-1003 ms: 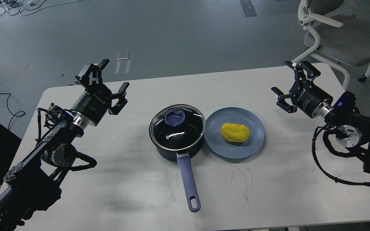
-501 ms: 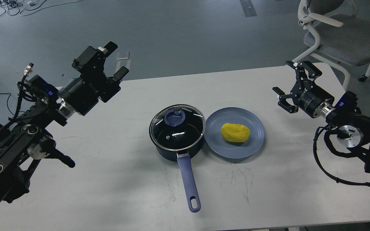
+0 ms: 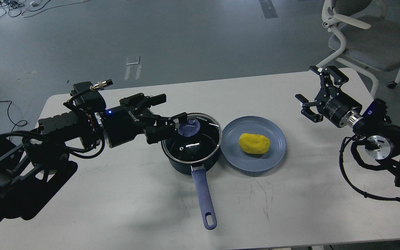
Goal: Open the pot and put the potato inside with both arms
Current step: 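Move the left gripper toward the glass lid knob on the saucepan, then close the left gripper on the lid knob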
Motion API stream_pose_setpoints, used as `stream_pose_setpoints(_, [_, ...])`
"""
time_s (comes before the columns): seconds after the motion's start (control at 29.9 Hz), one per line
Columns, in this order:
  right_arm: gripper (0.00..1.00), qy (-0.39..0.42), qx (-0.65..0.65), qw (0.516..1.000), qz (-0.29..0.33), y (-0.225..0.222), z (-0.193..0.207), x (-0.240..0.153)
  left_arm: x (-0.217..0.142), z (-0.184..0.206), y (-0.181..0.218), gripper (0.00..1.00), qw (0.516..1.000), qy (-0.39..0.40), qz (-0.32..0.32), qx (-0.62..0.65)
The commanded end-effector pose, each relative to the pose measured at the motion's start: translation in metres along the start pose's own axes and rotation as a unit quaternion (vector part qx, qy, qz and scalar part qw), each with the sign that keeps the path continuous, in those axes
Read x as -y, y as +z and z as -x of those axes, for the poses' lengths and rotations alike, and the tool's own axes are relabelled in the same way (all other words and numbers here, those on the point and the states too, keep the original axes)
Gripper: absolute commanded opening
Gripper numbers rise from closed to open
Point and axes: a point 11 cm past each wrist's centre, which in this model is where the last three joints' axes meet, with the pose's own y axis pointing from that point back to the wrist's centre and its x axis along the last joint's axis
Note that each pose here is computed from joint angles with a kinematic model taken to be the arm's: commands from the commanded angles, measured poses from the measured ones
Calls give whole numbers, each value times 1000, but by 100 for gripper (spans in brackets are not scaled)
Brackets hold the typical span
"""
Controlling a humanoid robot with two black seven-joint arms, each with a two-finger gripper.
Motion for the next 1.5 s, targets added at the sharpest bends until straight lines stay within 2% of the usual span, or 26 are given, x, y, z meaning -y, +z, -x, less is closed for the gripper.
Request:
stream_pose_setpoints(0.0, [100,5,-2,1000,0,0,-3,0,11,20,-13,98,1000,-23,-19,-6])
stream_pose_setpoints(0.7, [100,10,-3,1000,0,1,-6,-2,44,52,-11,98,997,-38,-15,-58])
stream_pose_setpoints(1.47, [100,13,-2,1000,4,4,-8,-5,53,63,-15,97,996,-51,-21,-70])
